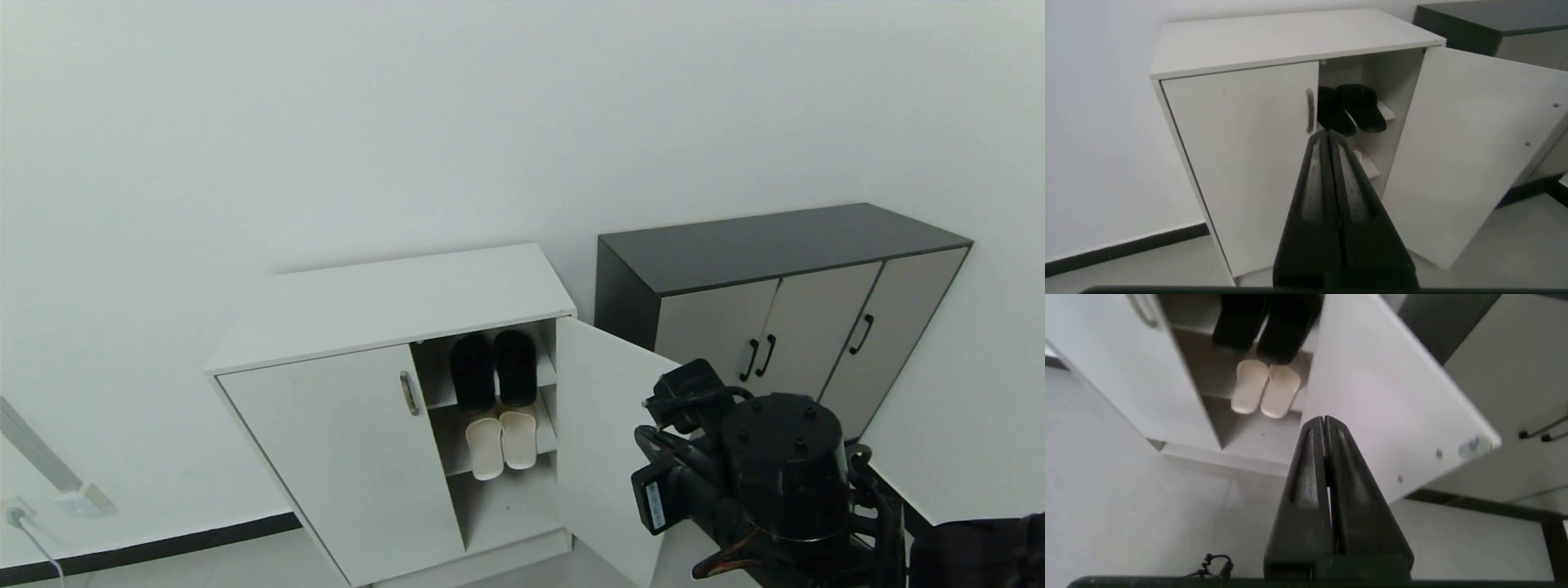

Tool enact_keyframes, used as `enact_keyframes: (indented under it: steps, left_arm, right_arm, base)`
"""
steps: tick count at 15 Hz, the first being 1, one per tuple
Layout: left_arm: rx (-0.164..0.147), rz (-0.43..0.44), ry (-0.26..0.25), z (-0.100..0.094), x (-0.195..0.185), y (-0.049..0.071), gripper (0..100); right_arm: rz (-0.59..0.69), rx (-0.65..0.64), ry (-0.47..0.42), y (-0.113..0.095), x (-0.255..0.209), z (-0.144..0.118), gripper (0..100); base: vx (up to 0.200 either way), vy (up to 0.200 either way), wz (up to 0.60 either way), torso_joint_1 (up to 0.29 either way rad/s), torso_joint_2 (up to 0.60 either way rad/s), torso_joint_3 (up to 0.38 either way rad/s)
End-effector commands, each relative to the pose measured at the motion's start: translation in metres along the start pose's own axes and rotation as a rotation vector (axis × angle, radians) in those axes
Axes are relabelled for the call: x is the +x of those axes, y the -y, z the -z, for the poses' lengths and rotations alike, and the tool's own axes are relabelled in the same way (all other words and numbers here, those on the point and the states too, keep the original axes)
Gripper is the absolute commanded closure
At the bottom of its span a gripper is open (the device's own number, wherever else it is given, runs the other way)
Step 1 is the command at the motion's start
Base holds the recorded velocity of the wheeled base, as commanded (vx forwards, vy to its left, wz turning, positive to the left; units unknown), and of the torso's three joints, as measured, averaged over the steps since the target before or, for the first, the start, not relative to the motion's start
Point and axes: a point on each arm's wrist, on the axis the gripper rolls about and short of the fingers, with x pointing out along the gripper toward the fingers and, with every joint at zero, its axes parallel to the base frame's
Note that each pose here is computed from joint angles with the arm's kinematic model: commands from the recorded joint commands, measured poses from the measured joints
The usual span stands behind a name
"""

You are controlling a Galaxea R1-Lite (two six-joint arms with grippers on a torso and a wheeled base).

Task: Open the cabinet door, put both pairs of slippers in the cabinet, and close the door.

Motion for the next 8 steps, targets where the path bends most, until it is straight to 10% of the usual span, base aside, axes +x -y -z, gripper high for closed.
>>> enact_keyframes:
  steps: [1,8]
  left_arm:
    - [0.000,0.000,-0.001,0.000,0.000,0.000,100]
    - [-0.002,-0.003,-0.001,0.000,0.000,0.000,100]
  right_arm:
    - [-0.002,0.000,0.000,-0.001,0.000,0.000,100]
    - [0.114,0.050,0.038,0.025,0.034,-0.015,100]
  base:
    - [0.000,0.000,0.00,0.000,0.00,0.000]
    - [0.000,0.000,0.00,0.000,0.00,0.000]
